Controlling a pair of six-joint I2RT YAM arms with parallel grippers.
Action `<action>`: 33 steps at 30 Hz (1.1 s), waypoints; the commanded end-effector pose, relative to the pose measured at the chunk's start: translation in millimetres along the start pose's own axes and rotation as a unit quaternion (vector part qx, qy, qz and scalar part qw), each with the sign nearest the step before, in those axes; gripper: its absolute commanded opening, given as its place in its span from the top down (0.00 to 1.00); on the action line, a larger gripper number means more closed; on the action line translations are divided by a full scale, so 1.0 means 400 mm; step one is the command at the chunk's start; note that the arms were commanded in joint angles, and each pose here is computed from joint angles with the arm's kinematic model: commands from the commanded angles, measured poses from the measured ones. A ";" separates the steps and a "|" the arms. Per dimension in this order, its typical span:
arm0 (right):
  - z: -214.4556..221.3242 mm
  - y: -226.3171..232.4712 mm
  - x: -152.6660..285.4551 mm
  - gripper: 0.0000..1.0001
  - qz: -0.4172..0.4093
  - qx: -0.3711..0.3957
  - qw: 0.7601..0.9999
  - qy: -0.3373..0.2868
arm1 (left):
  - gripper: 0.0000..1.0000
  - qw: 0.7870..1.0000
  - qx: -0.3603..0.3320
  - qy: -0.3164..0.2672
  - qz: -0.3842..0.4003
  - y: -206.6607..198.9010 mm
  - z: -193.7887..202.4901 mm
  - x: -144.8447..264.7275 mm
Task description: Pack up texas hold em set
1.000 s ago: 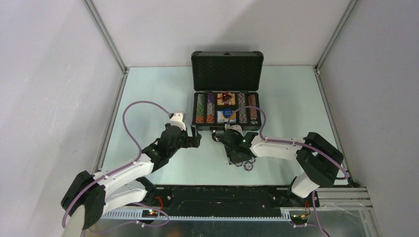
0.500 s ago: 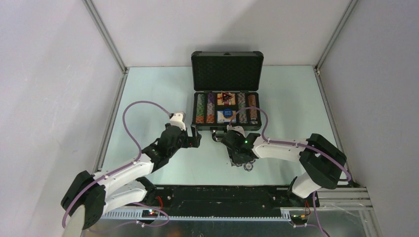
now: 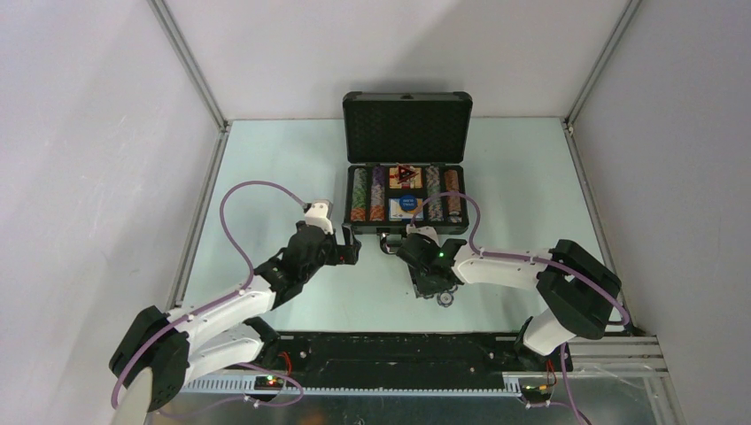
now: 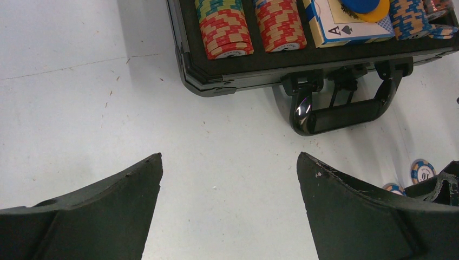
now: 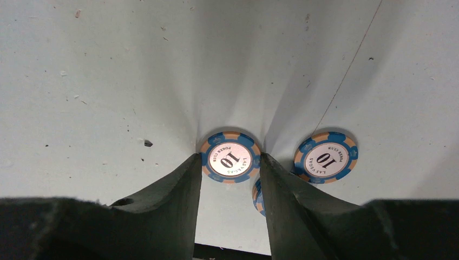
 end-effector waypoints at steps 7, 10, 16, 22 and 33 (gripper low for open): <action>0.010 -0.007 -0.011 0.56 0.013 0.003 1.000 0.005 | 0.02 0.999 -0.005 -0.035 0.010 -0.025 -0.051 -0.003; 0.012 -0.009 -0.012 0.56 0.019 0.005 1.000 0.007 | 0.02 0.999 -0.006 -0.035 0.011 -0.026 -0.052 -0.003; 0.021 -0.013 -0.017 0.52 0.034 0.009 0.999 0.013 | 0.02 0.999 -0.006 -0.034 0.012 -0.027 -0.051 -0.004; 0.025 -0.010 -0.020 0.51 0.035 0.011 0.999 0.015 | 0.02 0.999 -0.006 -0.033 0.010 -0.026 -0.051 -0.005; 0.014 -0.005 -0.010 0.58 0.021 0.009 1.000 0.002 | 0.02 0.999 -0.006 -0.033 0.011 -0.027 -0.052 -0.005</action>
Point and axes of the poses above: each gripper's point midway between its finger pads, its own x axis back along the fingers, its own y axis along the line the jaws close on, z = x × y, the point moved 10 cm from there along x, back along the fingers, and after that the axes turned 1 degree about x, right-handed, at the moved point
